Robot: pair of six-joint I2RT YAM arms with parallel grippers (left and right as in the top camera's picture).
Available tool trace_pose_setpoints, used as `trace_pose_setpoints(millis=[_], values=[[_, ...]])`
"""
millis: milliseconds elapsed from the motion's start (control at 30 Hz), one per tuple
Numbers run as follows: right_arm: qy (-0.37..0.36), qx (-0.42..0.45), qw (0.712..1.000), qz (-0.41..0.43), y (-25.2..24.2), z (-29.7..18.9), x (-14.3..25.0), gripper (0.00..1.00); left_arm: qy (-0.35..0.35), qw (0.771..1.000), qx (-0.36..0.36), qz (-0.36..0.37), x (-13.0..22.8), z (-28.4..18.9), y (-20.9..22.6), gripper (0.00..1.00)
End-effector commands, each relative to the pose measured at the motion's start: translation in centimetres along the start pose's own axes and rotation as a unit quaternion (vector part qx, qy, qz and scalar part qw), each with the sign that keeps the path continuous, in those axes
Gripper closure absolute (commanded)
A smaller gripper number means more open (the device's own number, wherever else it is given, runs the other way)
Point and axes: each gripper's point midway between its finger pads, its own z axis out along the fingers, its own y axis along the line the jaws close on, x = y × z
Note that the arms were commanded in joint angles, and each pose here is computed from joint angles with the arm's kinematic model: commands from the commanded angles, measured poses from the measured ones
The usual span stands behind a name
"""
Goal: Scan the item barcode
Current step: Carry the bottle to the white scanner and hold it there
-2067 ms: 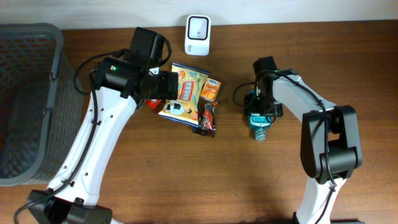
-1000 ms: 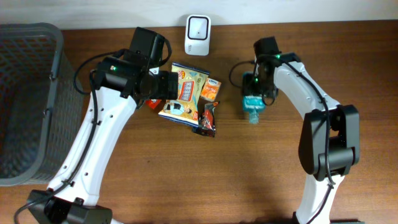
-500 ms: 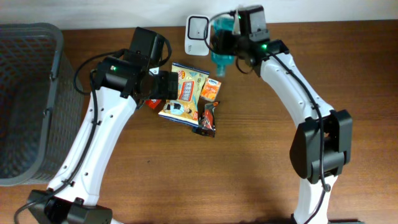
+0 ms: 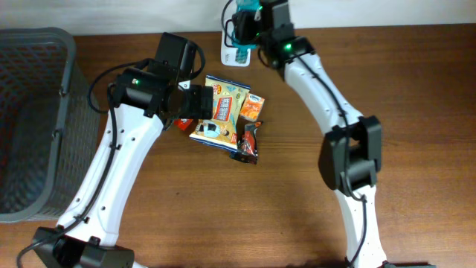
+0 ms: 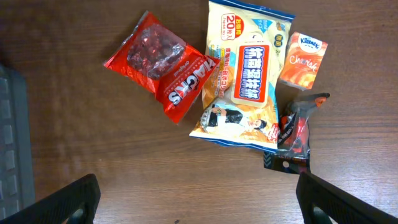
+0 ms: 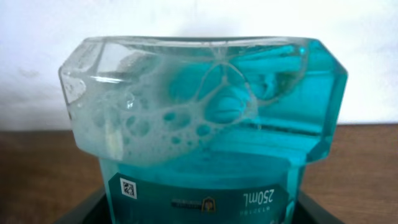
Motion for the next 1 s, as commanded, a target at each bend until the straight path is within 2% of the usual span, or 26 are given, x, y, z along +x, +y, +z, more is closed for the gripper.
trace_pose_setpoints(millis=[0,167,467,600,833,967], values=[[-0.054,0.024,0.998,-0.009,1.2,-0.4,-2.3,0.46,-0.002,1.000,-0.004,0.007,-0.2,0.0,0.1,0.01],[-0.067,0.053,0.995,-0.049,1.7,0.5,-1.2,0.44,-0.002,1.000,-0.004,0.007,-0.2,0.0,0.1,0.01],[-0.061,0.064,0.995,-0.050,1.4,0.8,-0.5,0.43,-0.002,1.000,-0.004,0.007,-0.2,0.0,0.1,0.01],[-0.061,0.075,0.994,-0.046,0.4,0.1,-1.8,0.43,-0.002,1.000,-0.004,0.007,-0.2,0.0,0.1,0.01],[-0.046,0.151,0.987,-0.013,-7.3,-5.3,-8.7,0.44,-0.002,1.000,-0.004,0.007,-0.2,0.0,0.1,0.01],[-0.015,0.225,0.974,0.022,-15.5,-10.4,-11.0,0.44,-0.002,1.000,-0.004,0.007,-0.2,0.0,0.1,0.01]])
